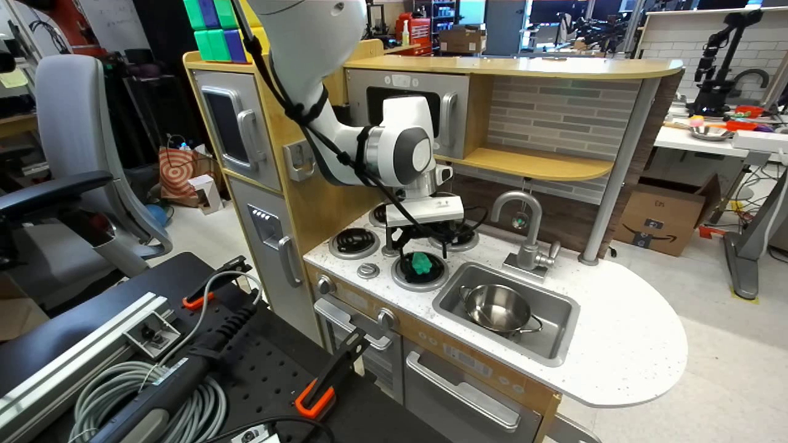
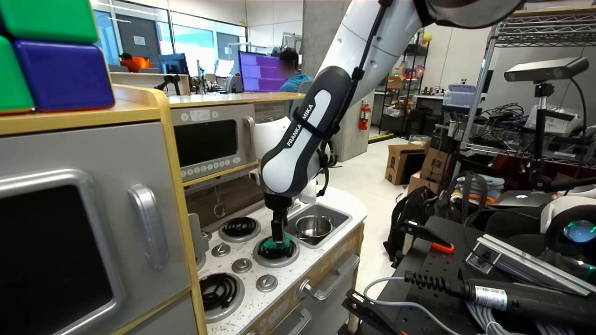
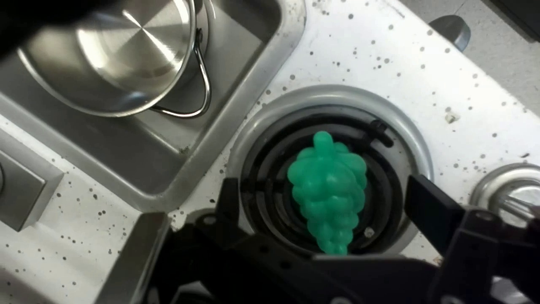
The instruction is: Remove the green object from the stove and place it inside the silver pot in the sink
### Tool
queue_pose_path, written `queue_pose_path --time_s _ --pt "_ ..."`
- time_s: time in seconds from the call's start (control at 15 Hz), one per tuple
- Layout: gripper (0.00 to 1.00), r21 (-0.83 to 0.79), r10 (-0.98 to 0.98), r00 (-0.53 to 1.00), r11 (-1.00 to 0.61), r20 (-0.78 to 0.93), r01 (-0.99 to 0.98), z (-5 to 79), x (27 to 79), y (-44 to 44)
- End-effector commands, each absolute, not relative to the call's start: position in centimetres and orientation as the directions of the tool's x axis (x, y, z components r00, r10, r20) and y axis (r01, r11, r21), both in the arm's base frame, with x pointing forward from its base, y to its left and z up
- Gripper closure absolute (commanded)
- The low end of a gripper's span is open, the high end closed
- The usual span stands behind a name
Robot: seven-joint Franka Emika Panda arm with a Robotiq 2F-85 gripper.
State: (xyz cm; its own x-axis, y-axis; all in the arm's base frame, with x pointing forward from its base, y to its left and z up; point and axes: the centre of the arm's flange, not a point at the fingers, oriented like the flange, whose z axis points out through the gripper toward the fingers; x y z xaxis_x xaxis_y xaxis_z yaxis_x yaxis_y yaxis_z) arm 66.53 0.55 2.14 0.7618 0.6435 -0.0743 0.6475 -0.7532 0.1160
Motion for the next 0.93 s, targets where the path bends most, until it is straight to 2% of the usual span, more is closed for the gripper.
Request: queue_pose_path --time_s 0.0,0.07,0.13,0.27,0.33,0.6,0.67,0.87 --pt "0.00 0.116 0.608 0.781 -0.774 -0.143 0.623 0.3 69.2 0.4" --pt "0.00 0.114 0.604 0.782 -0.775 -0.157 0.621 0.1 69.4 0.5" --pt "0.25 0.109 0.604 0.779 -0.774 -0.166 0.623 0.0 69.6 0.6" --pt "0.34 0.108 0.604 0.777 -0.773 -0.176 0.625 -0.2 69.9 1.0" --pt "0.44 0.108 0.604 0.777 -0.773 -0.177 0.626 -0.3 70.1 1.2" --pt "0.73 0.088 0.596 0.780 -0.781 -0.192 0.619 -0.1 70.4 1.0" --pt "0.77 0.086 0.590 0.786 -0.787 -0.187 0.611 0.3 70.4 0.7" --pt "0.77 0.082 0.547 0.826 -0.824 -0.139 0.560 3.0 69.0 -2.1"
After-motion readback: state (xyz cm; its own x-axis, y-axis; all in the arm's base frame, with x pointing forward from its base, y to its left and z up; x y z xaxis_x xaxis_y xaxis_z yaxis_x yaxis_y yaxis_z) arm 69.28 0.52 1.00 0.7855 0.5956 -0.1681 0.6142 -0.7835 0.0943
